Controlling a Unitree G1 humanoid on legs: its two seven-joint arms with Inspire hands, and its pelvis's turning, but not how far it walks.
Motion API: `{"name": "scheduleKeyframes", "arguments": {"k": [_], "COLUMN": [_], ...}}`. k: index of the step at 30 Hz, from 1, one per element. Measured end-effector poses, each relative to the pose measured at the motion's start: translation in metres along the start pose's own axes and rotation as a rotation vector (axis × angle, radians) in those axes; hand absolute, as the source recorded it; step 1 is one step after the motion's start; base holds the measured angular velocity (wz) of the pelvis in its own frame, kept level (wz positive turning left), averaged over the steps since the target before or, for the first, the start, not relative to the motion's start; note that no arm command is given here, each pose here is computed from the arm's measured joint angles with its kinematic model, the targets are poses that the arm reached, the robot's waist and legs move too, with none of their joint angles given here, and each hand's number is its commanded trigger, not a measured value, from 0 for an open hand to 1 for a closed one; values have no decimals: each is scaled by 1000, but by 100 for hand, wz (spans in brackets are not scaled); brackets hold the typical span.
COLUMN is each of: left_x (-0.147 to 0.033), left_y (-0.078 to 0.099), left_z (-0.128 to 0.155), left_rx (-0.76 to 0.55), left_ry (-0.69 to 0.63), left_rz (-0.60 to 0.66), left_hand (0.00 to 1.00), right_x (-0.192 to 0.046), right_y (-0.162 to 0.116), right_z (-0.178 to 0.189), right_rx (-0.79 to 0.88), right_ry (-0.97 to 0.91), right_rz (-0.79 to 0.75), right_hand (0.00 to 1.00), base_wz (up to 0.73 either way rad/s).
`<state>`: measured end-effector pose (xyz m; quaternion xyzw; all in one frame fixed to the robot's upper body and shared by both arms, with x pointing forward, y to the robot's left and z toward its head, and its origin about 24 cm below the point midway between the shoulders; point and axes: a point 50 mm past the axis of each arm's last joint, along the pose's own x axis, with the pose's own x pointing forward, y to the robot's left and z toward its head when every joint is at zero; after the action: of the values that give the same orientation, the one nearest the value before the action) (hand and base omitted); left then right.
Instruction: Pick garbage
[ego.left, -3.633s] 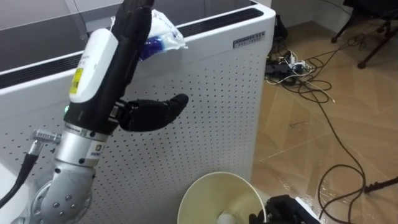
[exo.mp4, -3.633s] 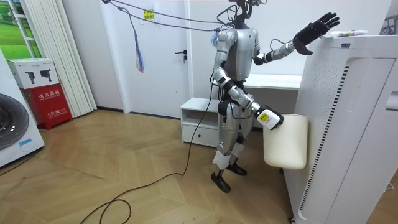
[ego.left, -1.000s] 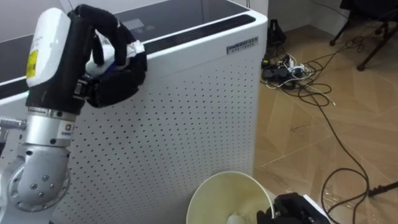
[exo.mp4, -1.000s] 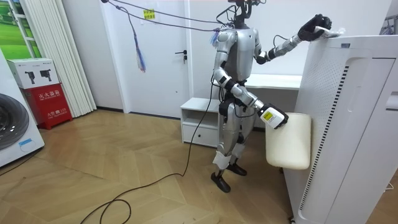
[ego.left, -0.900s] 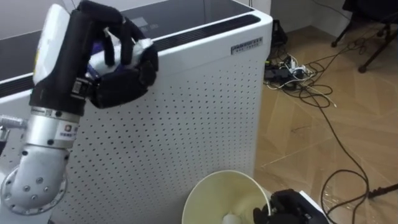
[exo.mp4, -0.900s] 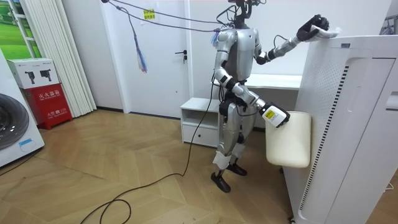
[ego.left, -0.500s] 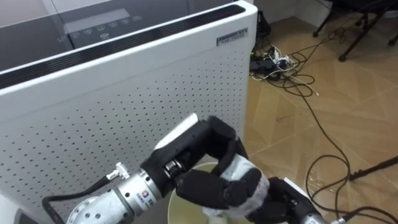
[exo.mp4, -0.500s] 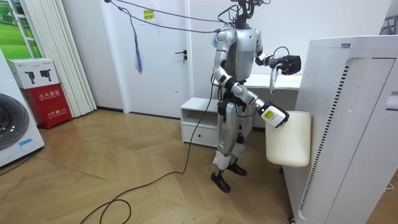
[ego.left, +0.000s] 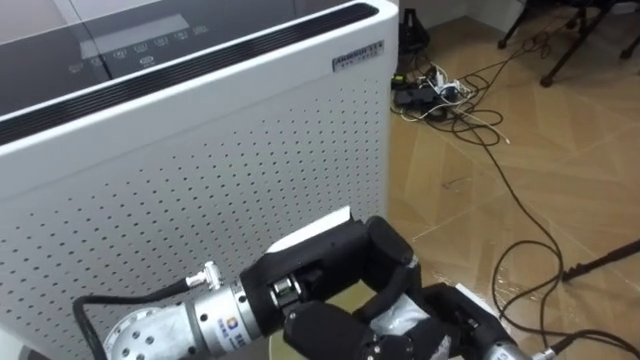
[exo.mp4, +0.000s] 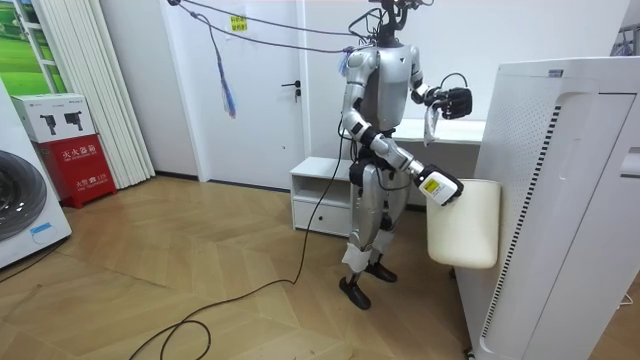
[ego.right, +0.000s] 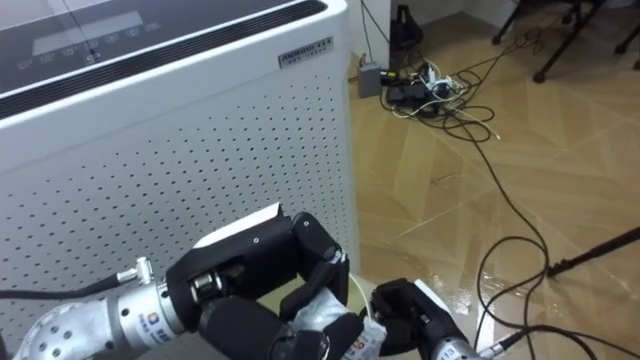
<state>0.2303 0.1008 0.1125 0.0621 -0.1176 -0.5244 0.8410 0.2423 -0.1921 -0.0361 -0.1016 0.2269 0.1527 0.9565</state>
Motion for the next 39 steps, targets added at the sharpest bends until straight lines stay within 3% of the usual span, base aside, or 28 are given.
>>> {"name": "scheduleKeyframes", "arguments": {"k": [6,16,29,37,38,39], "left_x": [-4,-20,-24,-17,-16,-16], "left_y": [2,-1,7,4,3,3], "left_z": [-2,-28,-64,-73,-75,-76], "left_rx": [6,103,6,-40,-48,-47], "left_ry": [16,196,246,239,243,246], "left_rz": [6,99,349,417,420,419], "left_hand": [100,100,100,99,51,15], "right_x": [0,0,4,6,6,6], "right_y": [-2,0,17,32,34,35], "right_z": [-1,-10,-35,-37,-38,-38], "right_rx": [1,12,79,67,66,65], "right_ry": [2,15,83,84,85,86], "right_rz": [-12,-41,-41,15,26,31], "right_hand": [100,100,100,100,100,100], "base_wz": [0,-2,1,-1,-3,0]}}
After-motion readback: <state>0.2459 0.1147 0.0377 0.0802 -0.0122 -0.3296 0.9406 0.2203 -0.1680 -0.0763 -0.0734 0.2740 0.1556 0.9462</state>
